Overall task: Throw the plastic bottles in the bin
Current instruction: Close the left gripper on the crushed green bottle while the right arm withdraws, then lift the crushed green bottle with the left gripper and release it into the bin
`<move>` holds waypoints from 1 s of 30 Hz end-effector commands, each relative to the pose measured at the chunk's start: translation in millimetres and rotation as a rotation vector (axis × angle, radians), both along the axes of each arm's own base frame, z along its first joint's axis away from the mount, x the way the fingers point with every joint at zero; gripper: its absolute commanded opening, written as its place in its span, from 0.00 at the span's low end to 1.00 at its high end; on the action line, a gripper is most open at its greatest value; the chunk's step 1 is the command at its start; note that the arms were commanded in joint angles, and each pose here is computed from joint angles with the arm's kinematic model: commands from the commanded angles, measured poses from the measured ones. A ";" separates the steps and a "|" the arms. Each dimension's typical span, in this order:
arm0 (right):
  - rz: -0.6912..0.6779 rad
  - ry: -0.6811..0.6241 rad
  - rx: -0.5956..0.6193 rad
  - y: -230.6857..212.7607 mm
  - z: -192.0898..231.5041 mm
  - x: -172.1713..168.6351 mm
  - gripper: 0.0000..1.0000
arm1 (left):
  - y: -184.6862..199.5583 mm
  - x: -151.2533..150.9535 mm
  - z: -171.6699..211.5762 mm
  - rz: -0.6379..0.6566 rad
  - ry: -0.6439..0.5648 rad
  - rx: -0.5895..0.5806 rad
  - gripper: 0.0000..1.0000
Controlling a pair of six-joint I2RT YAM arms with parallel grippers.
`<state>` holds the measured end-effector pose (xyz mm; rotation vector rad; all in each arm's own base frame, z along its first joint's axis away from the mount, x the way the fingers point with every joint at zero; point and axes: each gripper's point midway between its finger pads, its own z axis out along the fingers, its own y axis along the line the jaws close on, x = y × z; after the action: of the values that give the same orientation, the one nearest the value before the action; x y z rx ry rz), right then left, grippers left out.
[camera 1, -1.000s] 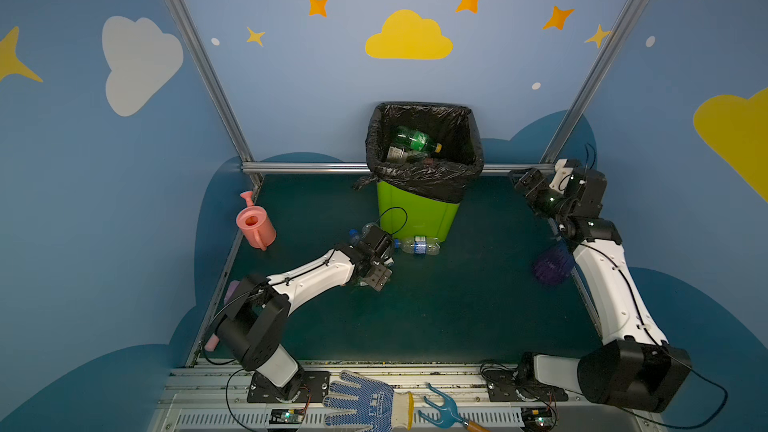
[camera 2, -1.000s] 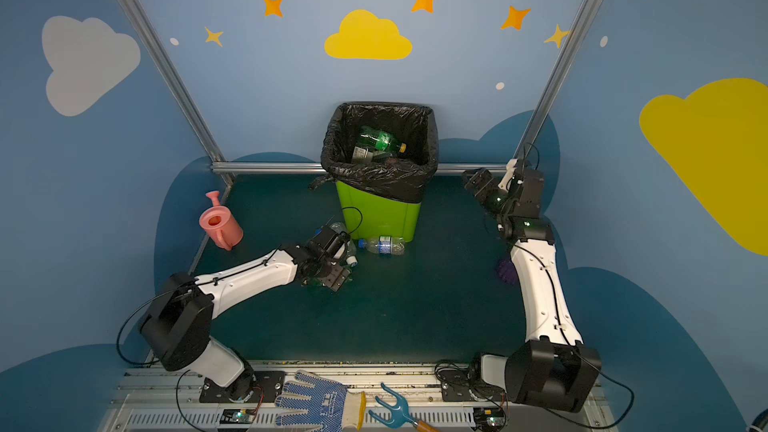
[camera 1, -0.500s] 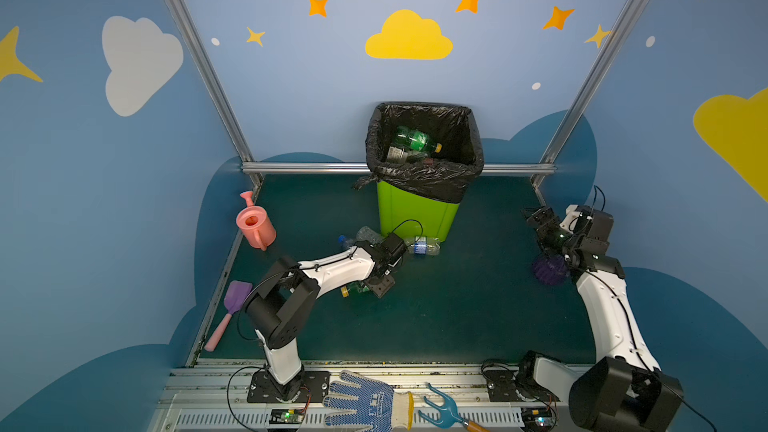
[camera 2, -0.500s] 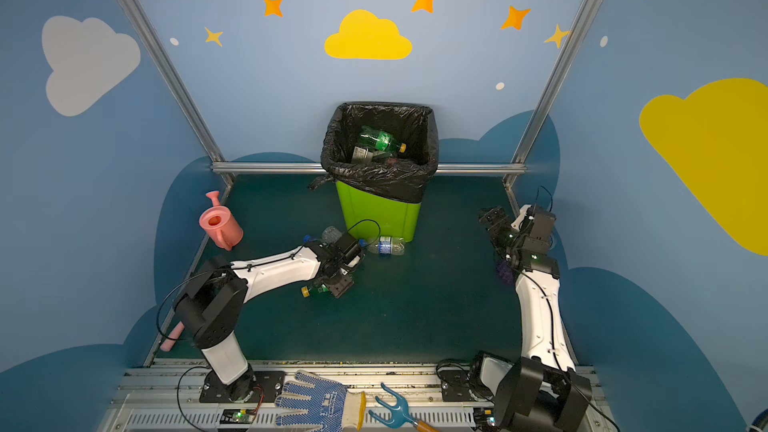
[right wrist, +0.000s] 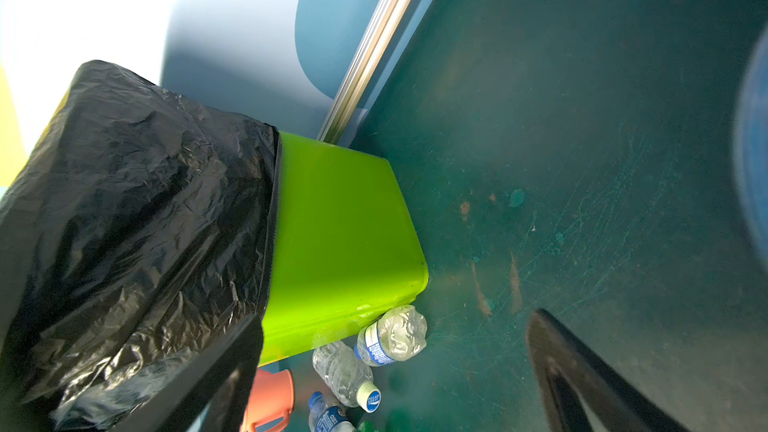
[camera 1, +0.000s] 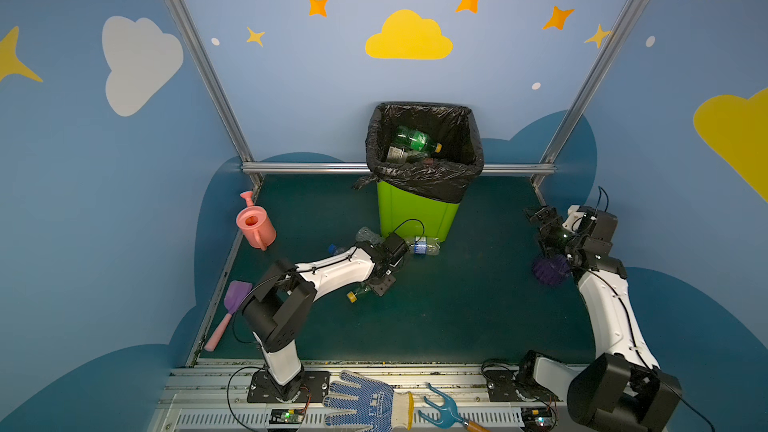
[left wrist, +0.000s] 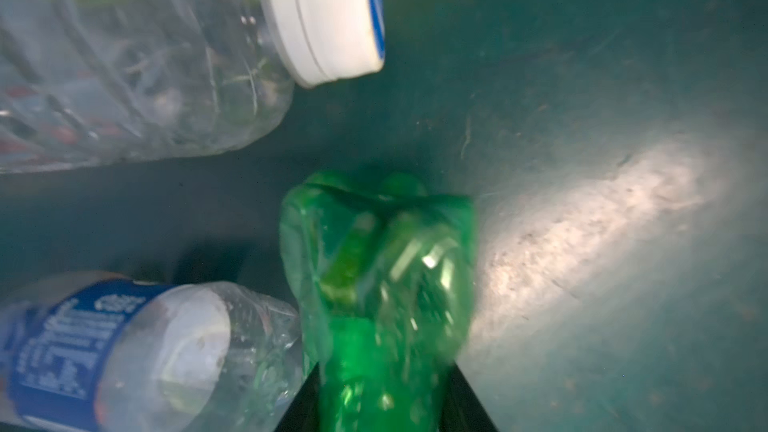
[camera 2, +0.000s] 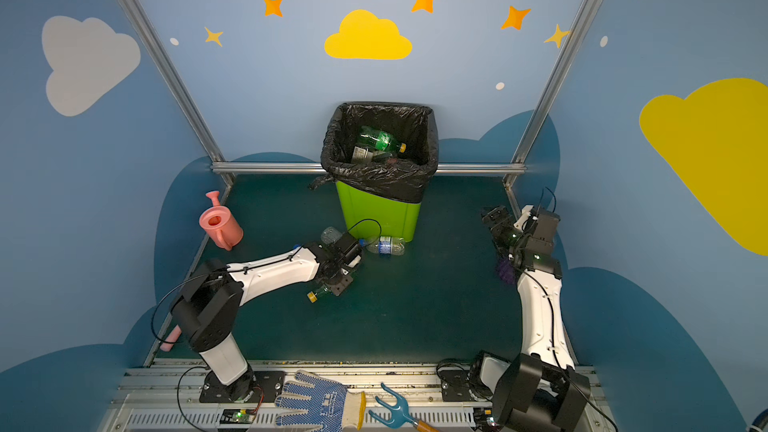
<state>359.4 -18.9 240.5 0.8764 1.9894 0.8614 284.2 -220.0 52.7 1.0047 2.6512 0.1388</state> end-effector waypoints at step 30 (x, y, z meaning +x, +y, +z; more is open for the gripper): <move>0.007 -0.016 0.059 -3.0 0.3 0.9 0.98 | 40.3 -1.2 431.4 -0.045 -1.074 -0.784 0.30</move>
<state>358.9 -23.6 238.4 0.9084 1.9740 0.9051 285.0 -190.7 421.9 0.5115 1.6562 -0.2934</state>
